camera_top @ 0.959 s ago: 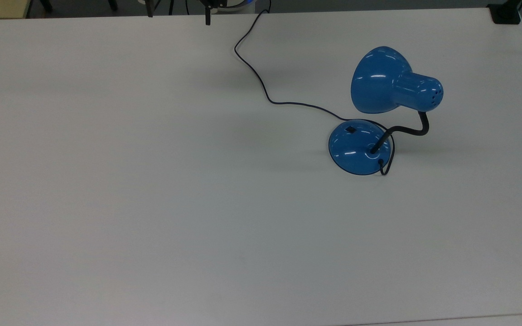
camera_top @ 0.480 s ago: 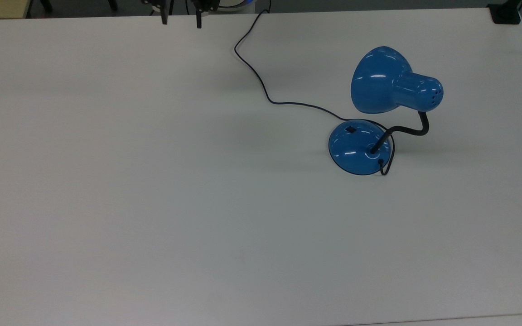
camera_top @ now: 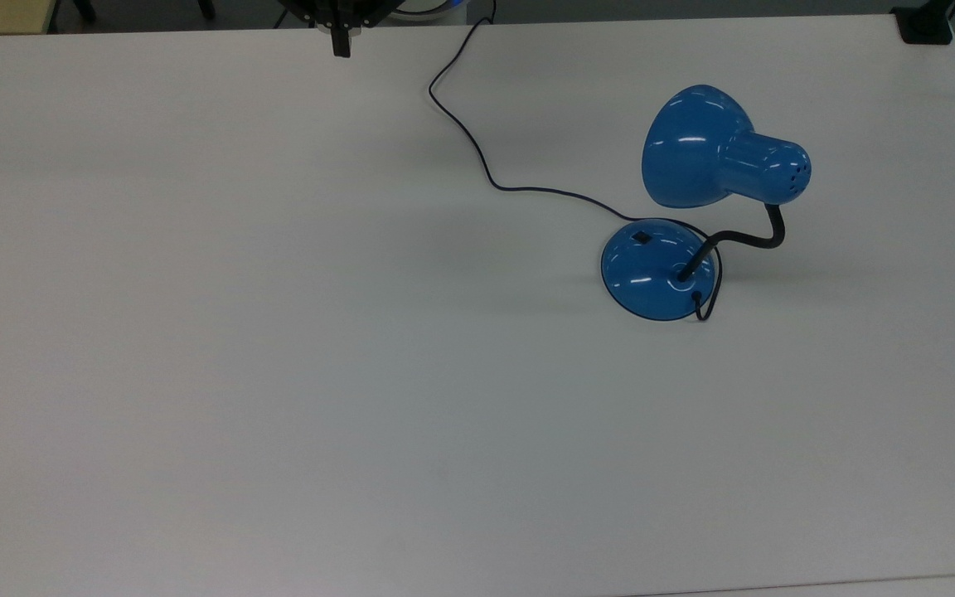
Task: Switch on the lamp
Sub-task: 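Move the gripper toward the blue lamp base and its switch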
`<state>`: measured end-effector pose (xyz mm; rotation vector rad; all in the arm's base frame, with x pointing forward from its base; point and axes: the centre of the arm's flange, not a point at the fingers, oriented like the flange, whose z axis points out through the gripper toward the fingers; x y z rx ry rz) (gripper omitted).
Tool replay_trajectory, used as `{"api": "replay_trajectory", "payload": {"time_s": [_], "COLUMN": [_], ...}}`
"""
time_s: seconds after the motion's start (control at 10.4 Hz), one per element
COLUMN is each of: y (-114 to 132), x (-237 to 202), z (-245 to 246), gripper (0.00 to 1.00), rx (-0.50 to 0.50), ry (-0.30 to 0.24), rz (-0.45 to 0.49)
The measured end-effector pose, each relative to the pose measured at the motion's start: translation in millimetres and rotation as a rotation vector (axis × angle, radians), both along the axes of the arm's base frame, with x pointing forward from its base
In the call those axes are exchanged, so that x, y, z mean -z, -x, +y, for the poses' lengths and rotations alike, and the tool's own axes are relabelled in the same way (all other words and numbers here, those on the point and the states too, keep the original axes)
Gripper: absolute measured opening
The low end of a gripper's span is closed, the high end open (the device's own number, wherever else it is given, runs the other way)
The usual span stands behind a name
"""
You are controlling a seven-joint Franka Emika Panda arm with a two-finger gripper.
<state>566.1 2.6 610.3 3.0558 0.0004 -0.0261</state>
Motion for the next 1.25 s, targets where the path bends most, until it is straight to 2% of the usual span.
{"api": "replay_trajectory", "payload": {"time_s": [0.19,0.48,0.86,1.25], "y": [-3.3,-7.2,4.2,24.6], "x": [8.5,38.0,117.2,178.5], "z": [5.4,33.1,127.3,206.6], "gripper": [0.01,0.01,0.01,0.01], "rx": [-0.023,-0.117,-0.305,-0.470], "ry": [-0.027,-0.044,-0.048,-0.066], "rz": [0.002,0.003,-0.011,-0.102]}}
